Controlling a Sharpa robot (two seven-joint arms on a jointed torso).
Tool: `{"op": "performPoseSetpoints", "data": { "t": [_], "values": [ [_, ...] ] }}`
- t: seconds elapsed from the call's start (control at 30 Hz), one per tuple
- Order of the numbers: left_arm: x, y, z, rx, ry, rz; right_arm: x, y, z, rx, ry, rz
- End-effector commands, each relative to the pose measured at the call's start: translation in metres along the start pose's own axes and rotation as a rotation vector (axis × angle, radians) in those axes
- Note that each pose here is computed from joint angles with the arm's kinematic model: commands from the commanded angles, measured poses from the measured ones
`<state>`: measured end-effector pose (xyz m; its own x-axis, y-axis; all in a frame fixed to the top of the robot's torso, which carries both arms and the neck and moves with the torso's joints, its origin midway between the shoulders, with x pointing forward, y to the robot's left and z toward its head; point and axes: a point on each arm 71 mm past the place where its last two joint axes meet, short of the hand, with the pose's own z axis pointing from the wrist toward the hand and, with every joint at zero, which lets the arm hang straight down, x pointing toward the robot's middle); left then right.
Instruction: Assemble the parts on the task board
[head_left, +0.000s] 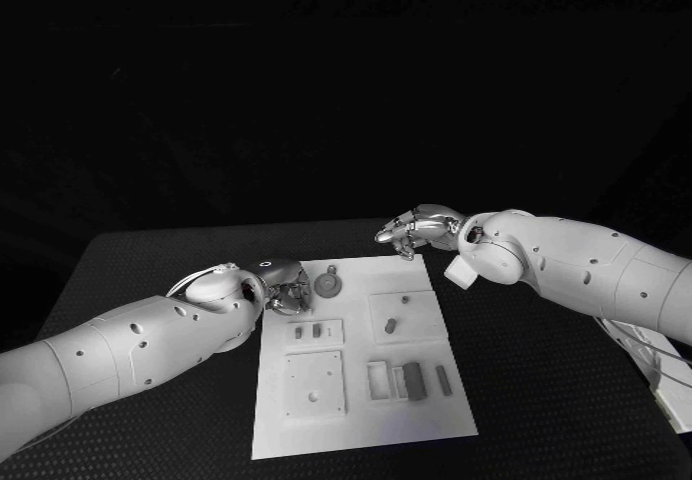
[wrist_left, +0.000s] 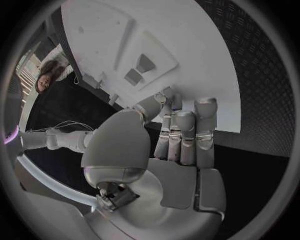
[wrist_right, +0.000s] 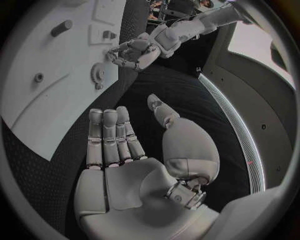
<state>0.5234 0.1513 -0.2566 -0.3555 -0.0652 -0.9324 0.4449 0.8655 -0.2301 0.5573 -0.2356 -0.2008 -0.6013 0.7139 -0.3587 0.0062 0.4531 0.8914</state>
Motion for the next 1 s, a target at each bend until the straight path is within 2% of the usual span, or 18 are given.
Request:
{"op": "performPoseSetpoints", "data": {
  "t": [0.03, 0.33, 0.63, 1.0],
  "values": [
    [-0.0001, -0.0050, 0.0009, 0.017, -0.001, -0.005, 0.0017, 0.0010, 0.0002, -0.012, 0.015, -0.001],
    [0.0015, -0.0091, 0.0012, 0.030, 0.017, -0.004, 0.0020, 0.0011, 0.0004, -0.012, 0.016, -0.001],
    [0.0024, -0.0094, 0.0009, 0.036, 0.031, -0.006, 0.0025, 0.0014, 0.0014, -0.012, 0.018, -0.001],
    [0.0017, -0.0106, 0.0005, 0.047, 0.020, -0.032, 0.0029, -0.0001, 0.0016, -0.010, 0.019, 0.000]
  ]
}}
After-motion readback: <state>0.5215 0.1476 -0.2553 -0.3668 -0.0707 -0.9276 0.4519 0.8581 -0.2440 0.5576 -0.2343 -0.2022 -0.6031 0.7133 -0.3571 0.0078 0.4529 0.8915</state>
